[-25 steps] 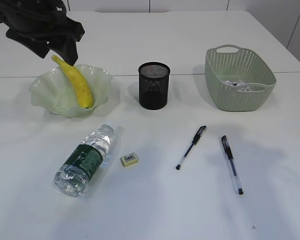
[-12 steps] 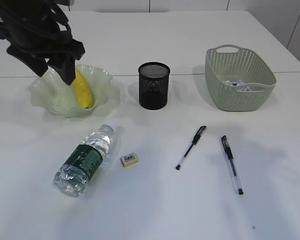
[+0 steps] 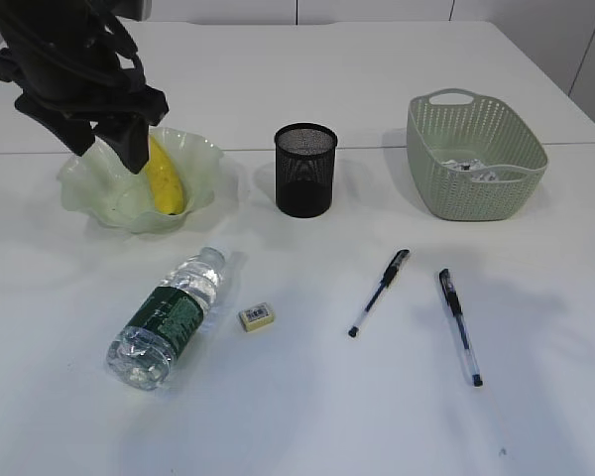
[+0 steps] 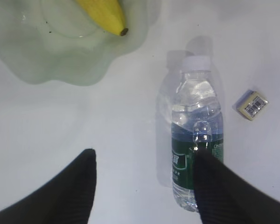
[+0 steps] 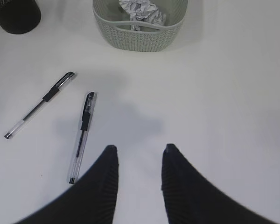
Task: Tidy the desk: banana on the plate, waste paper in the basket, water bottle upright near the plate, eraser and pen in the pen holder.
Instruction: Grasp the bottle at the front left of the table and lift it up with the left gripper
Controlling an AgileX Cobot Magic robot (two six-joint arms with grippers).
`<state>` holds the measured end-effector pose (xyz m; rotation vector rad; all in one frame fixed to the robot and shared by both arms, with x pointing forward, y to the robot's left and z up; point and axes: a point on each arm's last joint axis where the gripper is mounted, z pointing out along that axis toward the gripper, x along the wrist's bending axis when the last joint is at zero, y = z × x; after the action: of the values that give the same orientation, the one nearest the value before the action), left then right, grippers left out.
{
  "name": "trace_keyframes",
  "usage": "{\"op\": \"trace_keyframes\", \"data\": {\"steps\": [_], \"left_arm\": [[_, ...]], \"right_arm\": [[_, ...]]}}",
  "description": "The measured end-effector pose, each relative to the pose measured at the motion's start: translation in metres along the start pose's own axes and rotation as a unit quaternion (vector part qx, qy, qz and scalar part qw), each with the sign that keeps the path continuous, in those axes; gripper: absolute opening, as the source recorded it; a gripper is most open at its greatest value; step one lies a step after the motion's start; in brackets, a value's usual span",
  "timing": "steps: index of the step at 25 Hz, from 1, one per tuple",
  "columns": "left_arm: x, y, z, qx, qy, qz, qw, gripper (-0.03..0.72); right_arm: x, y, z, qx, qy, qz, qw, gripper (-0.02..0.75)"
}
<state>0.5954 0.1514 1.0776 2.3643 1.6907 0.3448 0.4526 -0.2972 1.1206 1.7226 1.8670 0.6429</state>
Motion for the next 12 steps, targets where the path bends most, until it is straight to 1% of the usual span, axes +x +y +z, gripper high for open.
{"op": "trace_keyframes", "data": {"steps": [4, 9, 12], "left_arm": [[0.0000, 0.0001, 0.0000, 0.000, 0.000, 0.001, 1.000, 0.463], [0.0002, -0.0005, 0.0000, 0.003, 0.001, 0.001, 1.000, 0.525], [0.0002, -0.0008, 0.0000, 0.005, 0.001, 0.001, 1.000, 0.538]], "right_arm": [[0.0000, 0.0000, 0.0000, 0.000, 0.000, 0.000, 1.000, 0.241], [0.0000, 0.0000, 0.0000, 0.000, 0.000, 0.000, 1.000, 0.241], [0.0000, 0.0000, 0.0000, 0.000, 0.000, 0.000, 1.000, 0.241]]}}
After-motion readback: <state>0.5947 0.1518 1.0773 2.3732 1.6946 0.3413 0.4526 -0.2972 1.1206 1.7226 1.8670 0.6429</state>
